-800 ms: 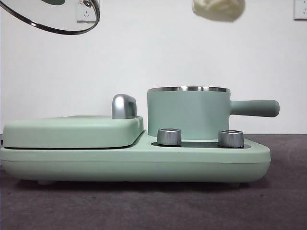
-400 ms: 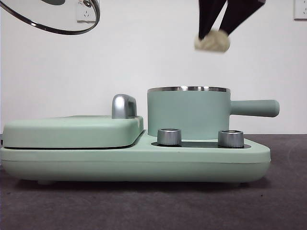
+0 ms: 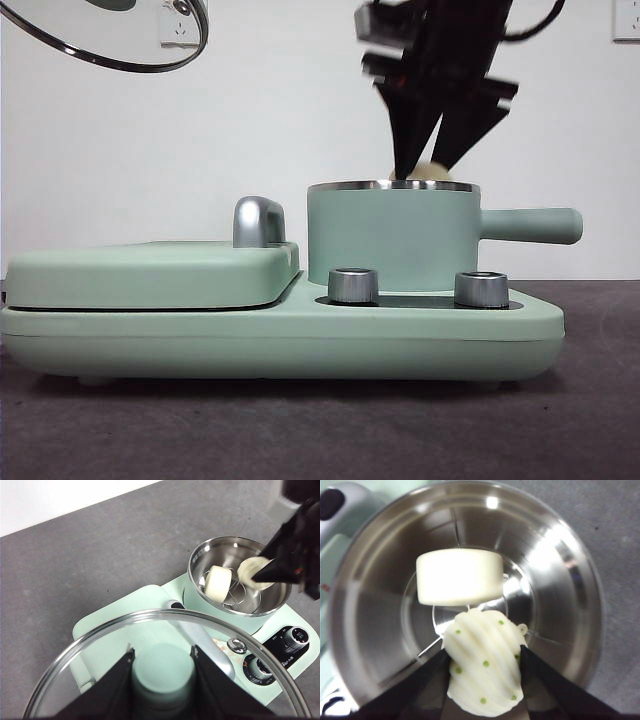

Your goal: Put the buns in a small steamer

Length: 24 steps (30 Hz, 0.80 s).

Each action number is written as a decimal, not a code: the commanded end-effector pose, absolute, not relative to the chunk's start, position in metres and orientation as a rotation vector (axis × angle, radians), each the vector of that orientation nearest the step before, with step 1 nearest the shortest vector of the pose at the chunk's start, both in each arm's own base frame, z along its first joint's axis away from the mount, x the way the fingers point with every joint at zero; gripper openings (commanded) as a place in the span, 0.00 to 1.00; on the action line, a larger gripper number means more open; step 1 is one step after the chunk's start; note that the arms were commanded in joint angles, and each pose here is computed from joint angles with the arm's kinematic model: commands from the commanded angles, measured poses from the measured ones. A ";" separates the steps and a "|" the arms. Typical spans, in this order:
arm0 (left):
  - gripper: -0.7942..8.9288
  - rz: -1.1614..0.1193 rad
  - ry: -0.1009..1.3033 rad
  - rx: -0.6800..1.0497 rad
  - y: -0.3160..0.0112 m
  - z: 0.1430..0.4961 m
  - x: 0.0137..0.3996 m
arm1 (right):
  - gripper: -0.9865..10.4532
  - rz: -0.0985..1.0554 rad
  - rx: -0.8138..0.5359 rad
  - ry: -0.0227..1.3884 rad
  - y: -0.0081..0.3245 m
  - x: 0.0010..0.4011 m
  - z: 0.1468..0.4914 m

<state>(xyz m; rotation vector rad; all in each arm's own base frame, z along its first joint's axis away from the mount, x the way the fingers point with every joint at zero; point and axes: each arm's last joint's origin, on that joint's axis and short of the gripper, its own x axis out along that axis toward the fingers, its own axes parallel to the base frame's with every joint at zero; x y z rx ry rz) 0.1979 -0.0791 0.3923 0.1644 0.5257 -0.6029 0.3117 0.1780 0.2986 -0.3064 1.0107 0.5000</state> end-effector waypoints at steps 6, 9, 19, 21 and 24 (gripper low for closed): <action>0.09 -0.607 0.482 0.164 -0.080 0.401 0.199 | 0.37 0.533 -0.318 1.020 0.191 0.325 0.283; 0.09 -0.607 0.483 0.164 -0.080 0.401 0.199 | 0.38 0.537 -0.298 0.945 0.187 0.319 0.308; 0.09 -0.607 0.484 0.165 -0.080 0.400 0.200 | 0.38 0.577 -0.110 0.382 0.157 0.238 0.409; 0.09 -0.607 0.487 0.165 -0.081 0.400 0.200 | 0.37 0.550 -0.111 0.354 0.148 0.221 0.403; 0.09 -0.610 0.493 0.166 -0.082 0.398 0.202 | 0.37 0.538 -0.114 0.354 0.136 0.204 0.386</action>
